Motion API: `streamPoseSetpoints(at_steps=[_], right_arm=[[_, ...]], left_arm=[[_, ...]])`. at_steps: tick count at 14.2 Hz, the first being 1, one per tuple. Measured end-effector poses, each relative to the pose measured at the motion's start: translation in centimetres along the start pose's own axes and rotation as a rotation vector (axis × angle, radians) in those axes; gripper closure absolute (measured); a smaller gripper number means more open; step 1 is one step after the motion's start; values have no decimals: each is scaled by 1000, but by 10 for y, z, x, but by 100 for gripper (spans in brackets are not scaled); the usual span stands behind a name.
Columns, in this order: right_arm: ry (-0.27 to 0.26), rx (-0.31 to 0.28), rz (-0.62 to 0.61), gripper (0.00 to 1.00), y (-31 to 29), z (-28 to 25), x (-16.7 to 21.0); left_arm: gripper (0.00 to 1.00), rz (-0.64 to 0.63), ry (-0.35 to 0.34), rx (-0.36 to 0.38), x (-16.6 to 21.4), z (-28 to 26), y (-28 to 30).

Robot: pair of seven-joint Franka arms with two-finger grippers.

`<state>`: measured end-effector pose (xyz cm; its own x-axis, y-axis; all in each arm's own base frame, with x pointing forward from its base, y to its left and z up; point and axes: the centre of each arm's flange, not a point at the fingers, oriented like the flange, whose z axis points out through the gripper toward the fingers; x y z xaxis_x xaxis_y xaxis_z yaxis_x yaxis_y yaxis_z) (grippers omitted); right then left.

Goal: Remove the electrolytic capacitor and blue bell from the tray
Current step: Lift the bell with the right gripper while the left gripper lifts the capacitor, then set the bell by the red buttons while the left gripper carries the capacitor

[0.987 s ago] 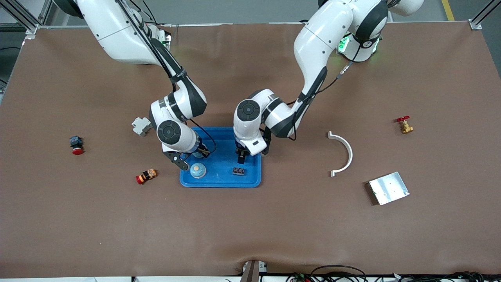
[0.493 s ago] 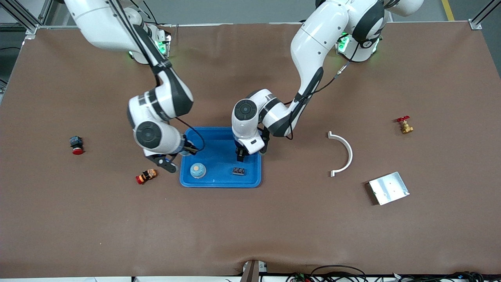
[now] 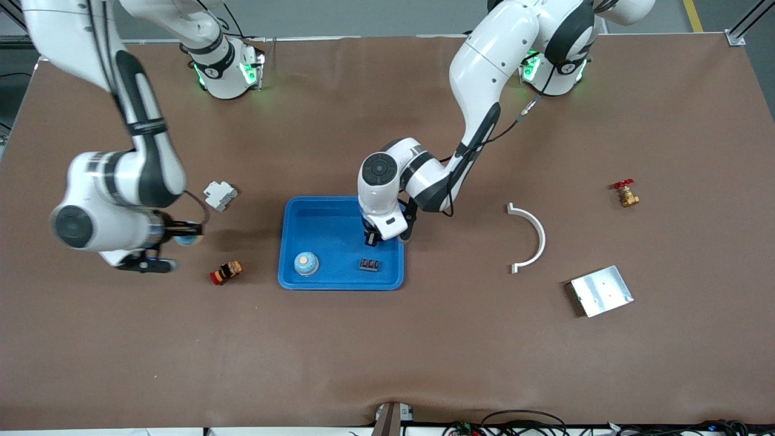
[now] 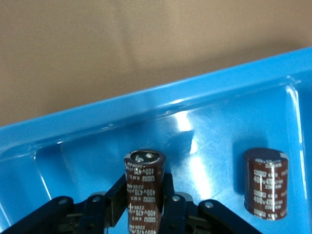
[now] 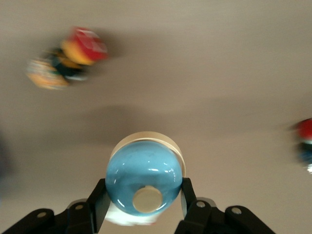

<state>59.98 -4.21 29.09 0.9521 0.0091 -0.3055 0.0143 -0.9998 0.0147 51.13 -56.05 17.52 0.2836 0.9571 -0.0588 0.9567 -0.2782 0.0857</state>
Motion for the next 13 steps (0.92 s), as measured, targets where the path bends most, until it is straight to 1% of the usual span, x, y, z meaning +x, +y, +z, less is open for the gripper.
streamPoseSetpoints(at_steps=[2, 4, 6, 8, 9, 11, 13], right_arm=[[3, -4, -74, 37, 59, 2, -10], [14, -15, -116, 37, 92, 16, -20], [24, -29, -132, 37, 117, 42, -32], [13, -32, -130, 37, 127, 66, -40], [8, -25, -125, 37, 126, 73, -41], [3, 10, -105, 37, 121, 85, -39], [-3, 17, -101, 37, 116, 93, -36]], left_arm=[[68, 85, 33, -20, -3, -4, 0], [68, 208, 36, -35, -5, -18, 5], [68, 309, 39, -38, -6, -35, 8], [68, 387, 42, -37, -6, -50, 10], [68, 422, 41, -44, -6, -58, 12], [68, 495, 41, -54, -2, -75, 17], [68, 577, 37, -33, 9, -86, 22]])
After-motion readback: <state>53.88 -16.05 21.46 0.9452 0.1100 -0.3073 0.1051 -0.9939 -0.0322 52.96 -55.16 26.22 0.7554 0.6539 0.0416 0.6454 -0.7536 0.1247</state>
